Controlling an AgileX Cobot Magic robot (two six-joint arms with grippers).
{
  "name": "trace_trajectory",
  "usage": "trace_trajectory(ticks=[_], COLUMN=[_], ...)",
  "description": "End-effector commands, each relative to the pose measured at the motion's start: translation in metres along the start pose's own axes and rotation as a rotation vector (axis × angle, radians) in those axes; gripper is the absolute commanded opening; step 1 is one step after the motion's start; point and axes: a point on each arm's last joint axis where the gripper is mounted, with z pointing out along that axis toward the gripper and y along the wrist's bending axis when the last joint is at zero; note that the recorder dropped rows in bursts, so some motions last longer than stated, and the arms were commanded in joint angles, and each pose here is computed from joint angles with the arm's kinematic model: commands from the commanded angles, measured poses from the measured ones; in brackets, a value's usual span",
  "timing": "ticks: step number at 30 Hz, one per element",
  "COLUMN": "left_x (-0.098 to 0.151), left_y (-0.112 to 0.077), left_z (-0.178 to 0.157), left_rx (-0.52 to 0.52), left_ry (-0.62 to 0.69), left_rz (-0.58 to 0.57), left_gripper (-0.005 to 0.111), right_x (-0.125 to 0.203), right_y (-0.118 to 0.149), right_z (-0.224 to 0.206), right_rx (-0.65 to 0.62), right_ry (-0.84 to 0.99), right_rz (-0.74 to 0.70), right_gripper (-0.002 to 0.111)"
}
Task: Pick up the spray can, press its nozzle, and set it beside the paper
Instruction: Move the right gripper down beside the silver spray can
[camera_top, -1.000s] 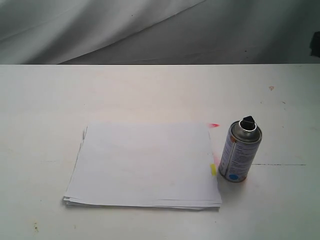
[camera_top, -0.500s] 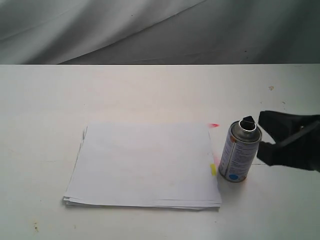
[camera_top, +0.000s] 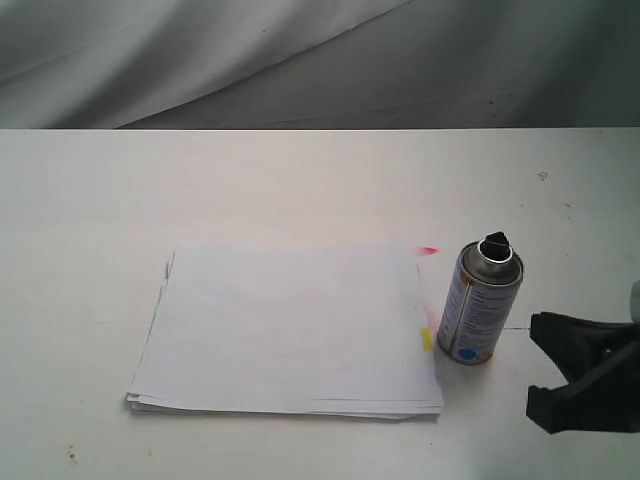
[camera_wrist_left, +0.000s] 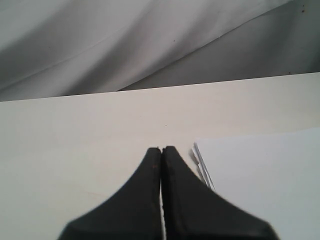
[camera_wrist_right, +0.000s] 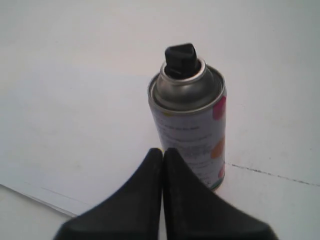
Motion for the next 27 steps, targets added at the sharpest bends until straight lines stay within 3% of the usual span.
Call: trace_trajectory(ticks=[1,11,18,27], left_x=[0.001,0.001,0.001,0.001], left_y=[0.0,0.0,0.0,0.0], left_z=[0.0,0.0,0.0,0.0], left_rx=[0.007,0.007,0.007,0.007], left_ry=[0.0,0.0,0.0,0.0], left_rz=[-0.007,-0.007,-0.007,-0.007], left_gripper=[0.0,0.0,0.0,0.0], right_x=[0.01,0.027,0.023,0.024], right_y=[-0.002,-0.006,-0.007,-0.018], right_z=[-0.002,-0.006,-0.007,0.005], right_rx=[0.003,0.013,0.016,0.139], right_ry=[0.0,0.025,-0.067,-0.077], right_rz=[-0.01,-0.012,-0.065,-0.084], right_gripper=[0.0,0.0,0.0,0.0])
